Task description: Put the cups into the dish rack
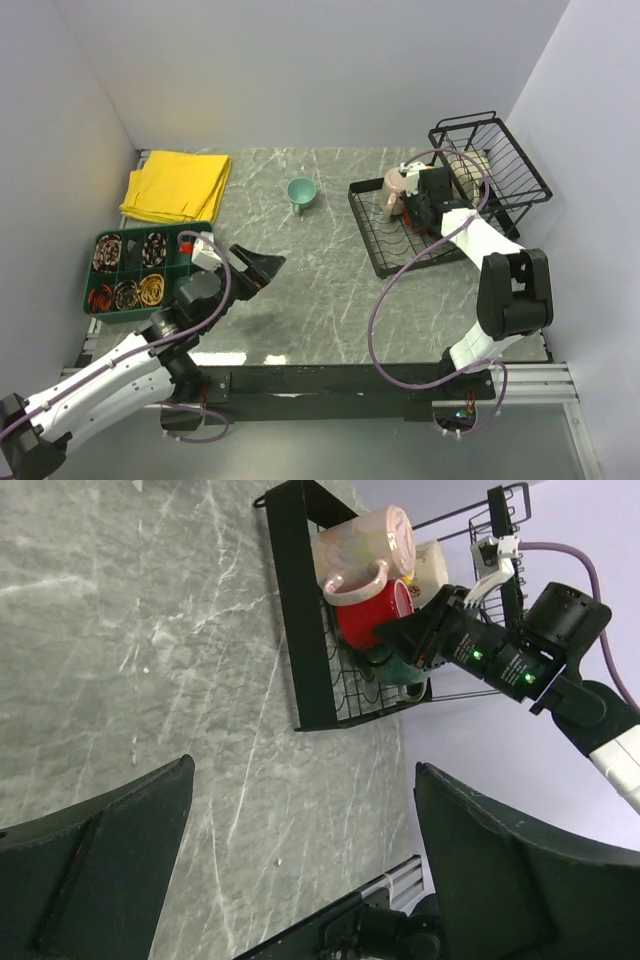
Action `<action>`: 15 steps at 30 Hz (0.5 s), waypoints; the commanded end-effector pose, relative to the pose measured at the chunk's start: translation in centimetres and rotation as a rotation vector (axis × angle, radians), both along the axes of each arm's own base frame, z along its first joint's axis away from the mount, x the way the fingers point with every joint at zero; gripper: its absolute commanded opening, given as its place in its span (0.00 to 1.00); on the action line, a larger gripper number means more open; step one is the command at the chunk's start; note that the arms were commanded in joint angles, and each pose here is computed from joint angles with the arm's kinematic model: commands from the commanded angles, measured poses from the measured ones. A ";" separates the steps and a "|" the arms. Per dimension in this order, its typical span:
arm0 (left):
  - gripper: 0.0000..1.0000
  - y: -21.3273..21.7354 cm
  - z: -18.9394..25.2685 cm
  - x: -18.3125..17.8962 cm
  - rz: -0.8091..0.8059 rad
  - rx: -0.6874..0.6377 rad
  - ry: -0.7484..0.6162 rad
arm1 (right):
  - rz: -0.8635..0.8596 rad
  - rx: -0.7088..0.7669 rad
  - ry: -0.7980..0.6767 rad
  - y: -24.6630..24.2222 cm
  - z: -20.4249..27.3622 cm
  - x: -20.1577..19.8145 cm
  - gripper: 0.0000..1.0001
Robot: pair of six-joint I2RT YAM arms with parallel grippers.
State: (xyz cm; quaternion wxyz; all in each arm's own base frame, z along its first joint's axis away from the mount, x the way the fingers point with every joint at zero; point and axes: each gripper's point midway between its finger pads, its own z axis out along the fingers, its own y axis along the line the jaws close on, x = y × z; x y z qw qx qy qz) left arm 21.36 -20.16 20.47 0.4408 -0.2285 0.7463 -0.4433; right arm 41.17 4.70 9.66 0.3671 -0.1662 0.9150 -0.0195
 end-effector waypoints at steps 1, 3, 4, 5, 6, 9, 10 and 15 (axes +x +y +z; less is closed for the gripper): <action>0.96 -1.6 4.0 1.1 -0.047 -0.018 -0.091 | 0.121 0.038 -0.042 1.6 2.8 0.0 0.24; 0.96 -2.4 3.8 1.9 -0.072 0.011 -0.072 | 0.221 0.084 -0.040 3.1 4.1 -1.6 0.25; 0.96 -2.7 3.8 2.2 -0.079 0.022 -0.070 | 0.245 0.098 -0.045 3.3 4.5 -2.2 0.26; 0.96 -2.8 2.8 3.0 -0.078 0.059 -0.046 | 0.271 0.109 -0.077 3.6 6.0 -2.9 0.26; 0.96 -3.2 3.4 3.2 -0.094 0.061 -0.045 | 0.313 0.148 -0.088 4.4 6.7 -3.6 0.27; 0.96 -3.5 3.2 4.5 -0.106 0.106 -0.034 | 0.418 0.226 -0.133 6.0 9.1 -5.9 0.31; 0.96 -3.5 3.1 4.8 -0.111 0.114 -0.031 | 0.446 0.250 -0.137 6.4 9.3 -6.7 0.32; 0.96 -3.3 2.6 7.4 -0.125 0.164 -0.016 | 0.579 0.354 -0.219 7.8 12.4 -10.6 0.41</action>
